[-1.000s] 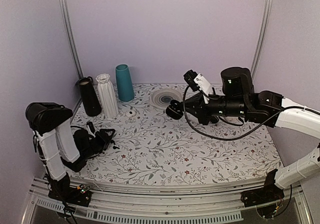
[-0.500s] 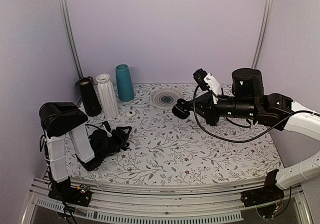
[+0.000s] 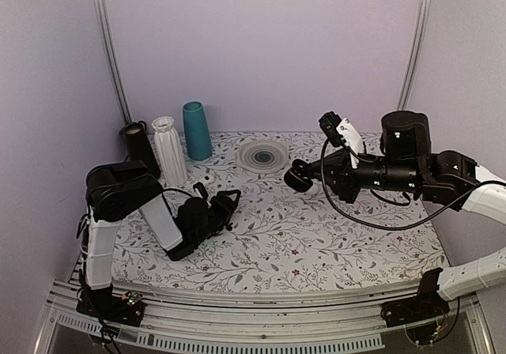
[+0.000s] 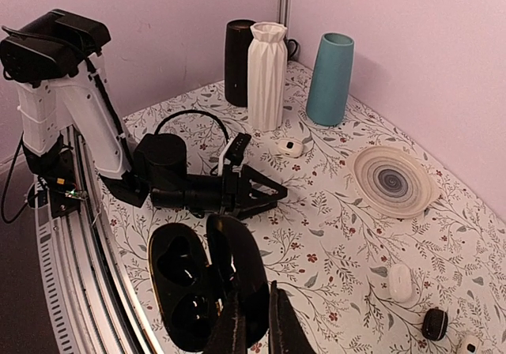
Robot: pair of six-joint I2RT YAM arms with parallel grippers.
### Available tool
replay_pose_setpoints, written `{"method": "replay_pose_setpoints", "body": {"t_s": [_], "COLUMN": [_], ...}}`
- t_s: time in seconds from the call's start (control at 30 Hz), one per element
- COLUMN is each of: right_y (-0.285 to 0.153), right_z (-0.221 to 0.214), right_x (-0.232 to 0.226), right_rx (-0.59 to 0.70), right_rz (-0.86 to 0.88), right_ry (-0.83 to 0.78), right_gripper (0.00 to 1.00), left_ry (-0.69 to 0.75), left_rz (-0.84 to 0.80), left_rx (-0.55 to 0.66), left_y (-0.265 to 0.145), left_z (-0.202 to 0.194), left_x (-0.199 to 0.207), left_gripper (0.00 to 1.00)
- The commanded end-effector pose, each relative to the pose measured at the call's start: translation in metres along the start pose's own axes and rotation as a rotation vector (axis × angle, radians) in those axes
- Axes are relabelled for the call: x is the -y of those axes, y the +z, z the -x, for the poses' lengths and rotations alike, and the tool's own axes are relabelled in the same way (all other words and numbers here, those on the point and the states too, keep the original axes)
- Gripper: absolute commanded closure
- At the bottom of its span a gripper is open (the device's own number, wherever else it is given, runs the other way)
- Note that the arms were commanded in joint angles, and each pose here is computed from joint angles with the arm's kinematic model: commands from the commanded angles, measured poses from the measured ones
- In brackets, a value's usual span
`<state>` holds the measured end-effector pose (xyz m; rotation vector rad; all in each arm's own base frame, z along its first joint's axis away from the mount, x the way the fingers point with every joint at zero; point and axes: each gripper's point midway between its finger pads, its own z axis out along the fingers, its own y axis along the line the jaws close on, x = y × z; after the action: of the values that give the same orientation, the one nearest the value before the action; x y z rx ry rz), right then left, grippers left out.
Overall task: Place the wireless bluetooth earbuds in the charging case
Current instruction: Move the earbuds to the center of the board.
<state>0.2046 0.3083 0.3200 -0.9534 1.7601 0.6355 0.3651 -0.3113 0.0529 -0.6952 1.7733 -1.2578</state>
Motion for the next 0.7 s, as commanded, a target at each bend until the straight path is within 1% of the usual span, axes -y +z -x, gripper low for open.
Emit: {"method": "replay_pose_setpoints", "body": {"t_s": [0.0,0.1,0.17,0.3,0.4,0.5,0.57,0.67], "right_y": [-0.010,-0.008,-0.008,-0.005,-0.003,-0.003,-0.004,-0.005], "right_z": [-0.003,-0.005,-0.005,-0.006,-0.007,-0.005,-0.004,-0.004], "right_x": [0.006,0.005,0.005,0.003,0.002,0.002,0.002,0.002], "right_rx": [0.007,0.006,0.011,0.016,0.014,0.016,0.019,0.021], "right_rz": [-0.026,-0.025,-0.022,-0.013,-0.006,-0.004,-0.004,-0.004], "right_ry": [0.014,0.019,0.020,0.020,0.015,0.010,0.006,0.010], "right_gripper": [0.97,0.97,0.97,0.97,0.97,0.97,0.97,0.97], "left_ry": [0.084,0.129,0.141,0.150,0.125,0.125,0.126,0.122], "left_rz": [-0.014,-0.002,0.017,0.114,0.144,0.150,0.136,0.143], "left_rx": [-0.009,0.010,0.029,0.030,0.014,0.002,-0.002,-0.027], "left_y": [0.003,-0.004,-0.014,-0.032,-0.039,-0.039,-0.035,-0.027], "left_z": [-0.004,0.012,0.031,0.061,0.075,0.078,0.078,0.071], "left_x": [0.025,0.038,0.043,0.014,-0.010,-0.023,-0.025,-0.034], "left_gripper": [0.40,0.40,0.39,0.39,0.39,0.39,0.40,0.40]}}
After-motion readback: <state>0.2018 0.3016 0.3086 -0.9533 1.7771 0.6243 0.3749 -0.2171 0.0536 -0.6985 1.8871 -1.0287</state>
